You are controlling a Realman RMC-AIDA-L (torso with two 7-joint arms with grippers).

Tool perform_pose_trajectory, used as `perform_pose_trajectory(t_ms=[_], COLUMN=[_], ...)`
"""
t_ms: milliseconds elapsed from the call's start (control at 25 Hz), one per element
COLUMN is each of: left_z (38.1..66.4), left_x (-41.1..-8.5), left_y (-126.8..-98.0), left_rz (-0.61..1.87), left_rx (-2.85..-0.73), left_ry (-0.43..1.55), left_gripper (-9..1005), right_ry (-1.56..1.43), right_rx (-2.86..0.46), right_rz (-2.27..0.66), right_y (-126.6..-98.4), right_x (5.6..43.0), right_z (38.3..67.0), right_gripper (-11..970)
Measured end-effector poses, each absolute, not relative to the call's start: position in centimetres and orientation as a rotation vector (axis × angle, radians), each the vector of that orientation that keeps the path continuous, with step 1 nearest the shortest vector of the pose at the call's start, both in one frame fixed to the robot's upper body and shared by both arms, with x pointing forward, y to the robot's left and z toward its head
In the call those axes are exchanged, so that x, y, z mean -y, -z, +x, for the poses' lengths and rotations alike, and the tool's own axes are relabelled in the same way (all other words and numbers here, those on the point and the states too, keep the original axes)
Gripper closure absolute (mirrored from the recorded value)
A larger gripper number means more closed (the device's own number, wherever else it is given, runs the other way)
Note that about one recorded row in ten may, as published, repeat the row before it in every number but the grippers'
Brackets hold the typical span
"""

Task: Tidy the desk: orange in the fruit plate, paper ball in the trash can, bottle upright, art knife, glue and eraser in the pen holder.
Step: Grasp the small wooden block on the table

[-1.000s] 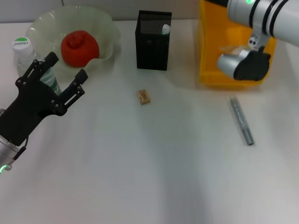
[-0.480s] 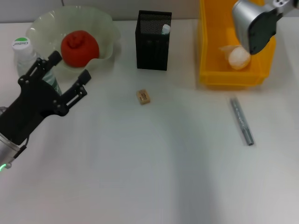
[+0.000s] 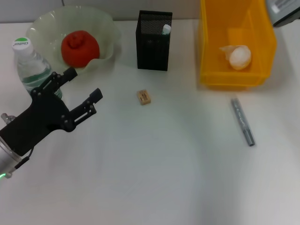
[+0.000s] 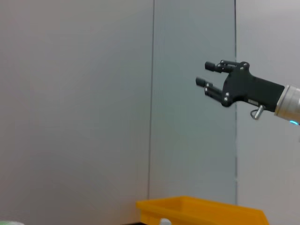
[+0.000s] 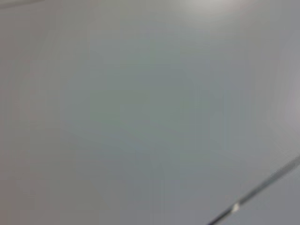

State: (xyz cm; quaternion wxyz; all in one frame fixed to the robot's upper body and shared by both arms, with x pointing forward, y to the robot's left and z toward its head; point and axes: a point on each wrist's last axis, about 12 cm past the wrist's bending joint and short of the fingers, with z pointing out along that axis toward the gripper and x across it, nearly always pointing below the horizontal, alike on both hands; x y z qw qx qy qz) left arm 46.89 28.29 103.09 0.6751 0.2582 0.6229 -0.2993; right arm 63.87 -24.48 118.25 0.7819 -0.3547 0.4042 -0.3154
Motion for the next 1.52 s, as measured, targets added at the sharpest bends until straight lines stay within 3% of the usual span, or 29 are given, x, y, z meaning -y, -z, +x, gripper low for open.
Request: perform_pose_trajectory(t_ms=[360,680,760,960,1160,1520], left_z=[48.0,49.1,49.3,49.1,48.7,48.5], left_x=[-28.3,-28.4,-28.6,-29.1,-29.1,-28.8], left_y=[-103.7,-104.3,-104.5,-104.4,-104.1,-103.7], left_rz=[0.647,0.595,0.591,0.559,0.605,0.739], left_rx=[-1.468,-1.503,-1.507,-1.535,-1.565,-1.631], left_ry=[0.791,0.837,0.840,0.856,0.875,0.905], left_gripper=[177,176,176,176,175,175], right_ry=[0.005,-0.505,-0.709,-0.905,-1.015,-1.070], right_rx=[-1.019,-1.127,-1.218,-1.364,-1.469,-1.668], right_rz=[-0.328,-0.224,-0.283,-0.473,-0.700,-0.930], right_y=[-116.9,-116.7,-116.0,-114.7,-113.5,-112.1], right_x=[25.7,25.4,24.8,23.8,22.9,21.3], right_z=[63.2,63.1,62.5,61.1,59.4,59.0], right_gripper=[504,459,429,217,145,145])
